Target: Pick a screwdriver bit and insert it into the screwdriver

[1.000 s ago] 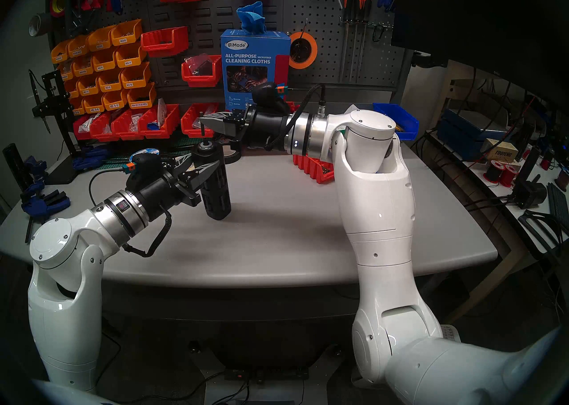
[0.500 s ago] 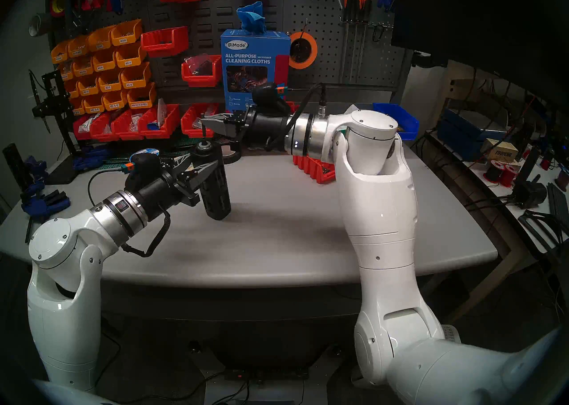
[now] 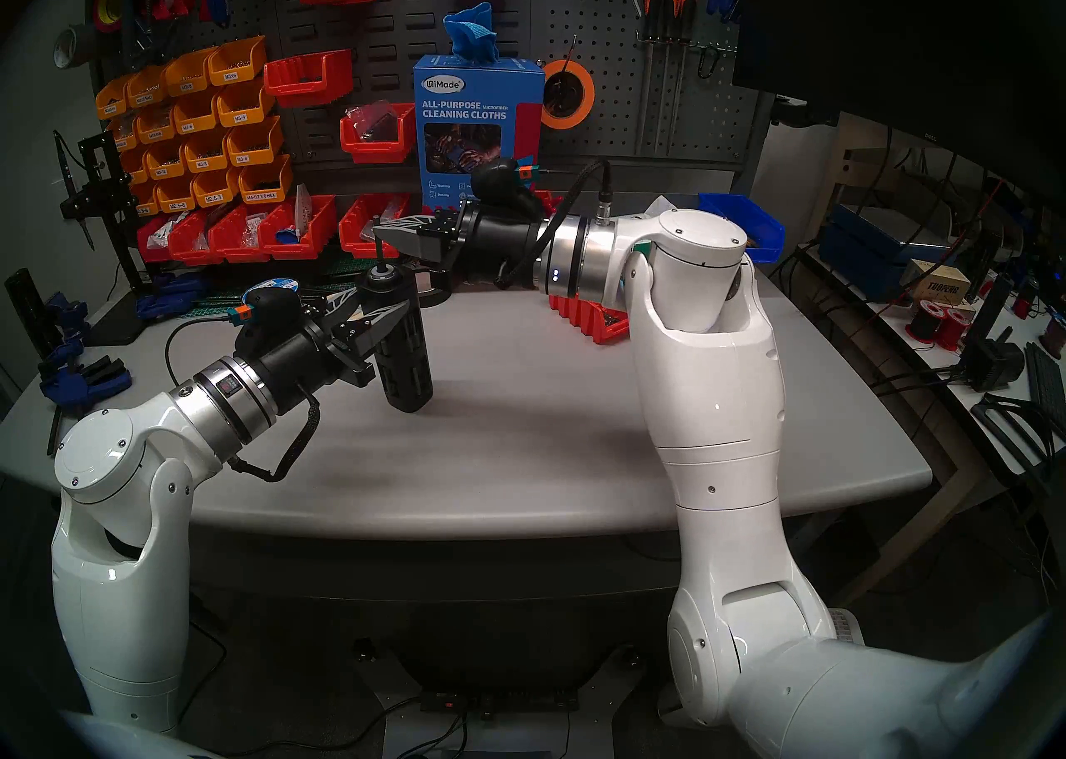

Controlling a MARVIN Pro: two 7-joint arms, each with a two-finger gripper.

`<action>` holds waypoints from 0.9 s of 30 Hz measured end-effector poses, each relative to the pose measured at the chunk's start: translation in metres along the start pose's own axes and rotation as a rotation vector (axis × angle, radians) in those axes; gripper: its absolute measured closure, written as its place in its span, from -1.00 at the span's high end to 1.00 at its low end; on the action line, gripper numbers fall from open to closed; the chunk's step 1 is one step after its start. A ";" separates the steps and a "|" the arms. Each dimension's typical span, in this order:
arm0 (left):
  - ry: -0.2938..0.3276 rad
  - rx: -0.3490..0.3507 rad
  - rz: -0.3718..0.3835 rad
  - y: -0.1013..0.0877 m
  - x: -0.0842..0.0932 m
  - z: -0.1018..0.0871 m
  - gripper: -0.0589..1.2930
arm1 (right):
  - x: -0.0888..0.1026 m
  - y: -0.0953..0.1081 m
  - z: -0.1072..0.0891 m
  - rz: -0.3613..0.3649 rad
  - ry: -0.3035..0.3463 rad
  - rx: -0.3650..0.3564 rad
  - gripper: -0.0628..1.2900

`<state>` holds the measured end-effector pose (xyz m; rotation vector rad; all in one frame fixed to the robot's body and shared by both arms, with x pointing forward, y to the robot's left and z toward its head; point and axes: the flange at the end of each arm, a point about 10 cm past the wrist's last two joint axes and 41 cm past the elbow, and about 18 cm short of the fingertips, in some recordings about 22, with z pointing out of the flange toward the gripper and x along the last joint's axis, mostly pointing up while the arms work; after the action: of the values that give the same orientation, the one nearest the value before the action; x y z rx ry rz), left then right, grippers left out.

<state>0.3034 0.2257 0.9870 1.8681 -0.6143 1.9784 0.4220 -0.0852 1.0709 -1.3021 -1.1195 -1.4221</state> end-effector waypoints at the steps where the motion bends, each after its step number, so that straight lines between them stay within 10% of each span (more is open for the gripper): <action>1: 0.000 -0.001 0.000 0.000 0.000 0.000 -0.26 | 0.000 0.000 0.000 -0.001 0.001 0.001 -0.96; 27: 0.001 -0.001 0.007 0.002 0.000 0.001 -0.26 | 0.001 0.001 -0.005 -0.002 0.008 -0.007 -0.96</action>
<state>0.3036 0.2235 0.9869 1.8670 -0.6219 1.9825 0.4217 -0.0902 1.0718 -1.2986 -1.1121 -1.4329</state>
